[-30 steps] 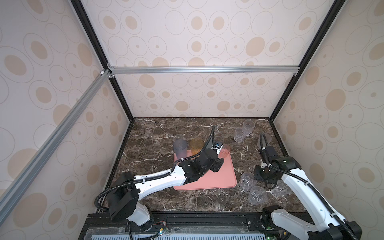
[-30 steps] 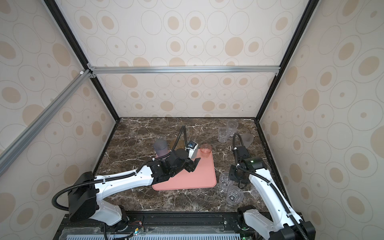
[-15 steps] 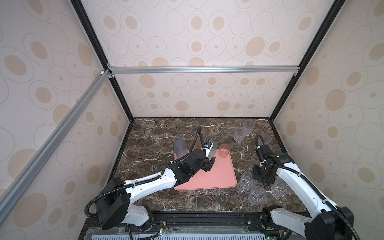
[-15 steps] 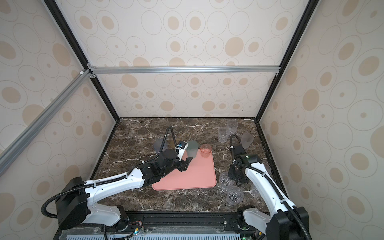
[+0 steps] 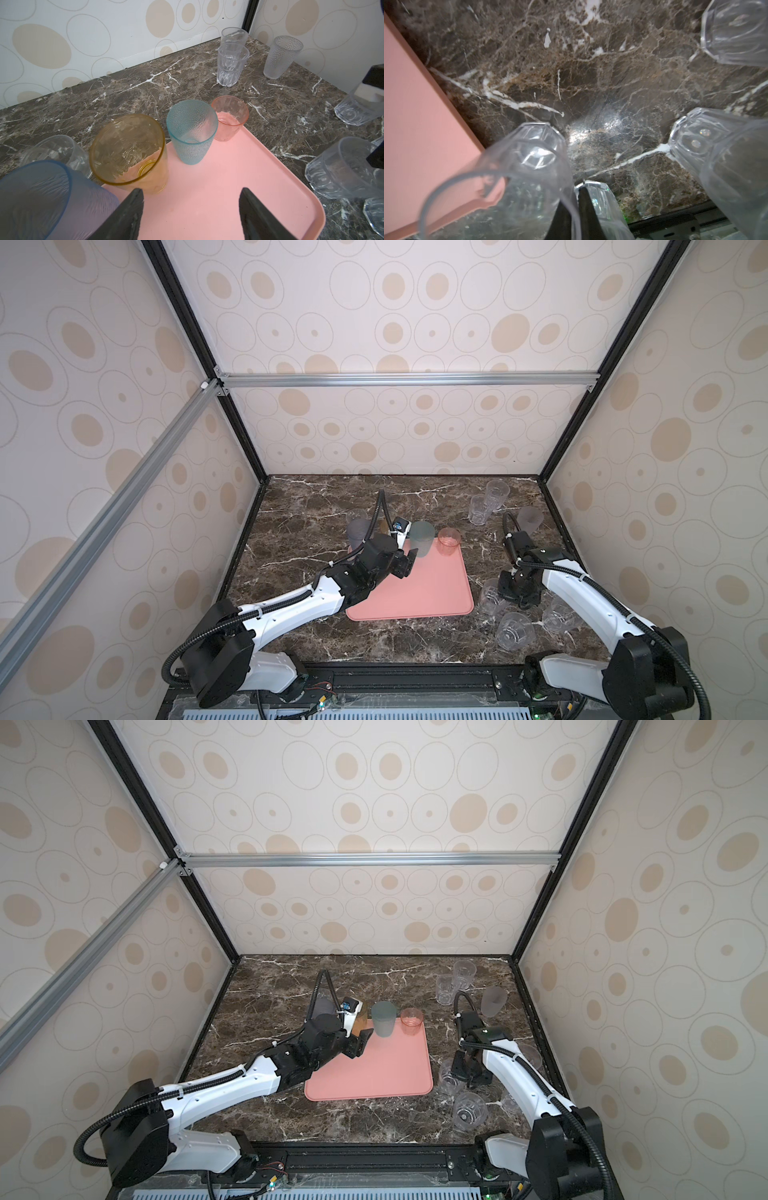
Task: Place the glasses into the tray
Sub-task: 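Grasp and lift the clear glass with the right gripper while the left gripper moves, then carry the clear glass over the tray and lower it beside the blue glass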
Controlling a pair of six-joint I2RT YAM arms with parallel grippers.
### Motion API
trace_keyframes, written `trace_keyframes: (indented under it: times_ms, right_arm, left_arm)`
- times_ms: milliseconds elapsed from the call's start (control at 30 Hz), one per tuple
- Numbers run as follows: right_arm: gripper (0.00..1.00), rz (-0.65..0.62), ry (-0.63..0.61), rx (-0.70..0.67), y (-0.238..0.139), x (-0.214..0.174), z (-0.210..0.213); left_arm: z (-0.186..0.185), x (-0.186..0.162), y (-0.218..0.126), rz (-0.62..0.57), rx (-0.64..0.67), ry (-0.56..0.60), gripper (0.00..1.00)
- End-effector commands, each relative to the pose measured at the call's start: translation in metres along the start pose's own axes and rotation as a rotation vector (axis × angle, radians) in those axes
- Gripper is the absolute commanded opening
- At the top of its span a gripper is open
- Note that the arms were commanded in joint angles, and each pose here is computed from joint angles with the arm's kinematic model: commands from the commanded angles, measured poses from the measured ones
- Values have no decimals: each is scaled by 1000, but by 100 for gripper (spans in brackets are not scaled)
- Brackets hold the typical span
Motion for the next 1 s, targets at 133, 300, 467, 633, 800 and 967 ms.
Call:
trace_keyframes:
  times_ms: [133, 300, 467, 633, 800, 967]
  right_arm:
    - [5, -37, -52, -44, -24, 9, 2]
    - [4, -69, -132, -58, -60, 12, 16]
    - [4, -93, -240, -69, -89, 9, 52]
    - [4, -96, -375, -48, -94, -10, 122]
    - [3, -110, -474, 0, -87, -32, 199]
    - [2, -96, -522, 82, -71, -59, 264]
  left_arm:
    - [20, 3, -15, -24, 39, -44, 72]
    - [47, 1, -33, -22, 111, -84, 72]
    - [88, -11, -54, 3, 204, -158, 72]
    - [124, -40, -67, 62, 277, -243, 72]
    - [147, -63, -76, 75, 329, -335, 73]
    - [152, -68, -77, 79, 349, -379, 74]
Point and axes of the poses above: each gripper's point midway between its finger pads, its own y axis out along the fingers, its own z axis along the line the jaws close on, x = y × z, the point moved 2 cm from there along -y, back along the fingers, and after that the axes turned 3 degrees about y, right-handed, at the moved point
